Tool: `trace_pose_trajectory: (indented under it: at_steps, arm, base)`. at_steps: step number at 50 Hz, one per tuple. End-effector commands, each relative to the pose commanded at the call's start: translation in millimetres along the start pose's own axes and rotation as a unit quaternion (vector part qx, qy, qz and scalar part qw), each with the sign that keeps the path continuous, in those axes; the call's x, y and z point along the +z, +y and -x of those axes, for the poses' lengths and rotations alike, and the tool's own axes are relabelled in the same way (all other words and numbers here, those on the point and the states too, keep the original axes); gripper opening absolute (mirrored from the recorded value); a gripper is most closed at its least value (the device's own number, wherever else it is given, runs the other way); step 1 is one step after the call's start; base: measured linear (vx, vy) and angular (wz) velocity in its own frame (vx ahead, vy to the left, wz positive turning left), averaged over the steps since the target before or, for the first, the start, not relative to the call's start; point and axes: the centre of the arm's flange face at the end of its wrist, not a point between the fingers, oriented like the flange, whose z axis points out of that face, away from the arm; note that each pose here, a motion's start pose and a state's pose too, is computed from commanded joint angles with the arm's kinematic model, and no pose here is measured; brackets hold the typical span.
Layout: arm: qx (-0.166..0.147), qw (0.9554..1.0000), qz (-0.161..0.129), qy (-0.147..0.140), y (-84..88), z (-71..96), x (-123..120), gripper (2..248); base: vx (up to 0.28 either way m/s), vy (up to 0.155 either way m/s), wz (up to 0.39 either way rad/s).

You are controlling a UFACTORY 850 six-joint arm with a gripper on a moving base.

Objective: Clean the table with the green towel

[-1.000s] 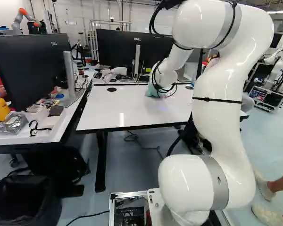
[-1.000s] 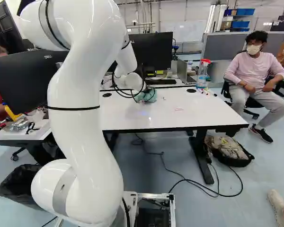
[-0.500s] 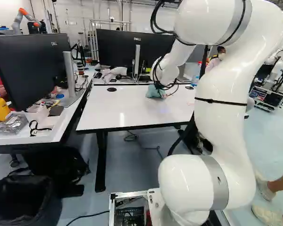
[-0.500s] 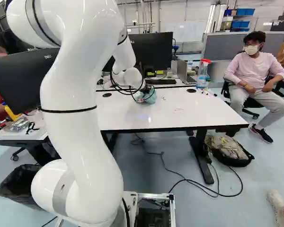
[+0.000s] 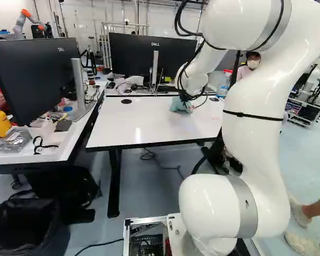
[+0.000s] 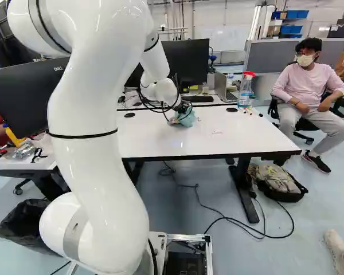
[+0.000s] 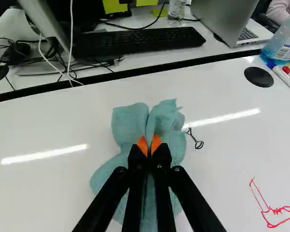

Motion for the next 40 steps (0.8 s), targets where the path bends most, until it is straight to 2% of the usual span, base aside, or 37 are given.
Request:
trace_pose_trajectory:
  at_steps: [17,40]
  arm:
    - [0.014,0.9997,0.017,0.005,26.8,-8.5,12,29]
    - [0.029,0.9987,0.035,0.025,57.6,-26.5,34,29]
  base:
    - [0.0,0.0,0.0]
    - [0.0,0.0,0.0]
